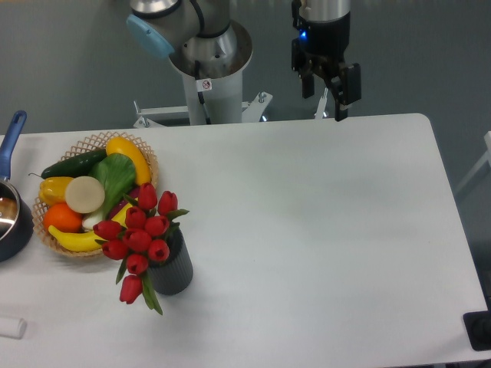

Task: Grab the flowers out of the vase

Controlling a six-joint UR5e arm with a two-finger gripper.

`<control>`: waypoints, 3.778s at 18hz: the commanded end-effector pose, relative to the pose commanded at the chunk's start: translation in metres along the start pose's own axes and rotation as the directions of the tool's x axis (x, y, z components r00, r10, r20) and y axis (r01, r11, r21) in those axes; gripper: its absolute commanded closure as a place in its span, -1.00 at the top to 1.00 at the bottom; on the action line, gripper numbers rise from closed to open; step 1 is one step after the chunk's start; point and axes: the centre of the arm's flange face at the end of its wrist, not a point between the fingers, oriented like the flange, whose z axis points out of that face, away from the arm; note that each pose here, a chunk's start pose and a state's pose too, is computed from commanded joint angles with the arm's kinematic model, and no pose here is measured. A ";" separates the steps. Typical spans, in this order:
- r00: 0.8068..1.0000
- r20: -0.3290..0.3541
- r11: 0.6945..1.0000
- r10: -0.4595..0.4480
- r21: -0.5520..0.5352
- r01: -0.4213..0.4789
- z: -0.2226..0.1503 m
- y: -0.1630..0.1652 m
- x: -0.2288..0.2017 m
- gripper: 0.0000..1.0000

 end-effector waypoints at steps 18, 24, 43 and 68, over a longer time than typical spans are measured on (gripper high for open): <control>0.954 -0.002 0.948 -0.300 0.116 0.298 0.009 -0.008 0.002 1.00; 0.880 -0.001 0.864 -0.474 0.195 0.465 0.016 -0.018 0.003 1.00; 0.802 -0.154 0.684 -0.577 0.446 0.578 0.047 -0.059 -0.019 1.00; 0.920 -0.296 0.590 -0.258 0.706 0.392 0.131 -0.143 0.005 1.00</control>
